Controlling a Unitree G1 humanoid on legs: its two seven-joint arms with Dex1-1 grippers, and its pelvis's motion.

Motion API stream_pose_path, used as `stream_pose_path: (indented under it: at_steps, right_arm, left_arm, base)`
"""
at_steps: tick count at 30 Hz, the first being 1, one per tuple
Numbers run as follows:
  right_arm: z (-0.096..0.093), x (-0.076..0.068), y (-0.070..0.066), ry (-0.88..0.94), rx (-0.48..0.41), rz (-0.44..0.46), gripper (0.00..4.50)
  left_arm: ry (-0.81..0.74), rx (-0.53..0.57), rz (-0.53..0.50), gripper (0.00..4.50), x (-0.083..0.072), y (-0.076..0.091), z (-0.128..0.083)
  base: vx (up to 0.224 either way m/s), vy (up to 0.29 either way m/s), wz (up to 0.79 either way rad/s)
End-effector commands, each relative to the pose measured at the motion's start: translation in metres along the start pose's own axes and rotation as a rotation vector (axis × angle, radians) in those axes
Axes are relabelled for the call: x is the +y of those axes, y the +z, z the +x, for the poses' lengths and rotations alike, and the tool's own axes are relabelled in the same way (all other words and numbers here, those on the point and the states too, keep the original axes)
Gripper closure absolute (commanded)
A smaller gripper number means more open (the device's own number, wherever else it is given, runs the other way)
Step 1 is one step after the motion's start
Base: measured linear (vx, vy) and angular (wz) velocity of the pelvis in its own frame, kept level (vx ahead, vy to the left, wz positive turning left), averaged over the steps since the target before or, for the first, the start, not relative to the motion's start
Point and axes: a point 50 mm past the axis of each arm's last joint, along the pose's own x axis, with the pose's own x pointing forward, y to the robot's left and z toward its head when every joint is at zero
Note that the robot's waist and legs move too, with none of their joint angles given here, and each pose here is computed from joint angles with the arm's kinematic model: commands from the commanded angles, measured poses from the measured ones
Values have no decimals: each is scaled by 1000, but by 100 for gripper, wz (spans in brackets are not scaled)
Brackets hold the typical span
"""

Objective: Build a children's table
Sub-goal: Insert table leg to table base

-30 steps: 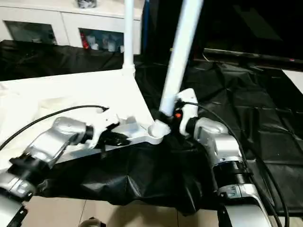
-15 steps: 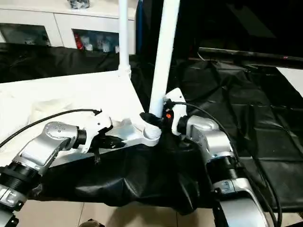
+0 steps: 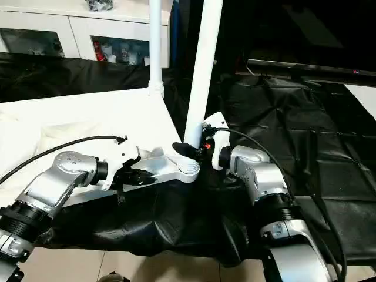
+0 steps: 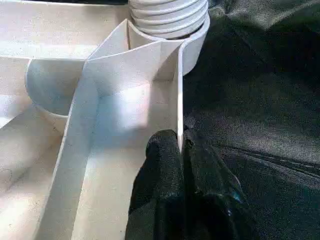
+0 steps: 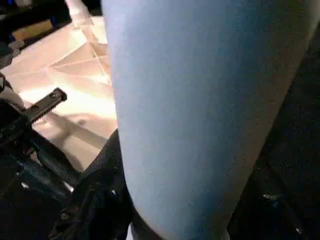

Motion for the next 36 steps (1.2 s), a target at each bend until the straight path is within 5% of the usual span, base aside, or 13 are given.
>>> stream_pose_path:
  at_steps: [1,5,16,24,36]
  right_arm:
    - [-4,-6,-8,-36,-16,52,257]
    - [-11,-9,-21,-46,-81,155,258]
    - [-29,-7,-62,-94,-155,249,259]
    - [-30,-1,-69,-124,-96,122,259]
    - [-8,5,-58,-26,99,-45,259]
  left_arm:
    - [-2,-21,-5,450,0,3,2]
    - [10,-22,-7,450,1,4,2]
    - [47,-45,-12,450,6,9,6]
    - [62,-44,-11,450,8,9,7]
    - [58,-26,4,450,7,6,7]
  base:
    - [0,0,0]
    - [0,0,0]
    - [0,0,0]
    - [0,0,0]
    - [0,0,0]
